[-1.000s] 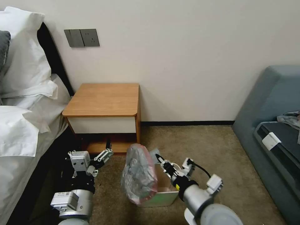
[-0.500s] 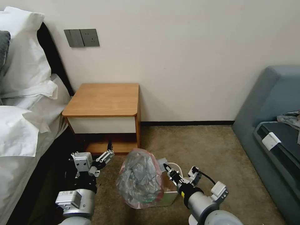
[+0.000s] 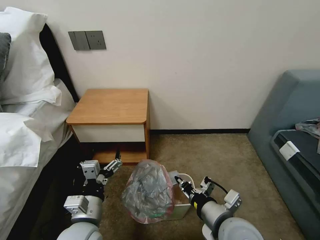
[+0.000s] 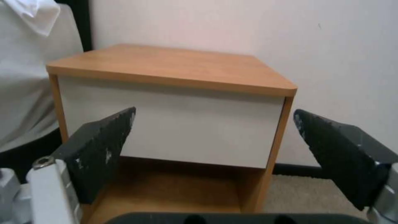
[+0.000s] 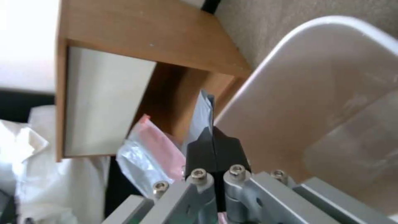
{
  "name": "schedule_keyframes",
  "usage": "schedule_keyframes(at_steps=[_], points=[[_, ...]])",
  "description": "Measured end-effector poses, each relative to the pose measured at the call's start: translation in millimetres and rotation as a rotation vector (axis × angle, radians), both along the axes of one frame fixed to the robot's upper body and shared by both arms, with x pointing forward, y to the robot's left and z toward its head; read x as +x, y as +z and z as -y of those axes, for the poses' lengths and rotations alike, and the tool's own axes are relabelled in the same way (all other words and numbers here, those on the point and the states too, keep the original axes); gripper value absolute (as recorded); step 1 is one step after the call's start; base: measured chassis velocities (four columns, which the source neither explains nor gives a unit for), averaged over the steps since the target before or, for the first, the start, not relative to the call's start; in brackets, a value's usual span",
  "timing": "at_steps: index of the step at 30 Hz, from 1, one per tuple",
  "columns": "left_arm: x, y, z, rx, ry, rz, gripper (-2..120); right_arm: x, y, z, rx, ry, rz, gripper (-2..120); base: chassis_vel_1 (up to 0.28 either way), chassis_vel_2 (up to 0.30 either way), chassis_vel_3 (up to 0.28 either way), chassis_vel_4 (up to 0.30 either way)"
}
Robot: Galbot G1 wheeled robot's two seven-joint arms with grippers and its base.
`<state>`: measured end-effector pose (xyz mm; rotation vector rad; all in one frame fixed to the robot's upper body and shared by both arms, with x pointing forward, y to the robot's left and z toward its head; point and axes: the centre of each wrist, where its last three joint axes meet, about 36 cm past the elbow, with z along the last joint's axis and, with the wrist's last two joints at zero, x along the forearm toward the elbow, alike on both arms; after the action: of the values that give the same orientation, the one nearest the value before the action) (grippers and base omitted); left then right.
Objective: Pick up the garbage bag from the table and place it over the trash can.
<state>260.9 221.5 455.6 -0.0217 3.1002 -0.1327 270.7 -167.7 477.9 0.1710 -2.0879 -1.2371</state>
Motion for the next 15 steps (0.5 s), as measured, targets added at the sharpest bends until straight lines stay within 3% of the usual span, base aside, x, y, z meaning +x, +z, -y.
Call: schedule_keyframes(at_steps=[9, 15], points=[[6, -3, -2, -0.001, -0.007, -0.015, 100, 17, -6, 5, -0.025, 0.006, -0.066, 0, 0.000, 0.000, 0.000, 0.000], [12, -18, 0, -0.004, 0.006, -0.039, 100, 19, -13, 6, -0.049, 0.006, -0.119, 1, 0.000, 0.000, 0.000, 0.000]])
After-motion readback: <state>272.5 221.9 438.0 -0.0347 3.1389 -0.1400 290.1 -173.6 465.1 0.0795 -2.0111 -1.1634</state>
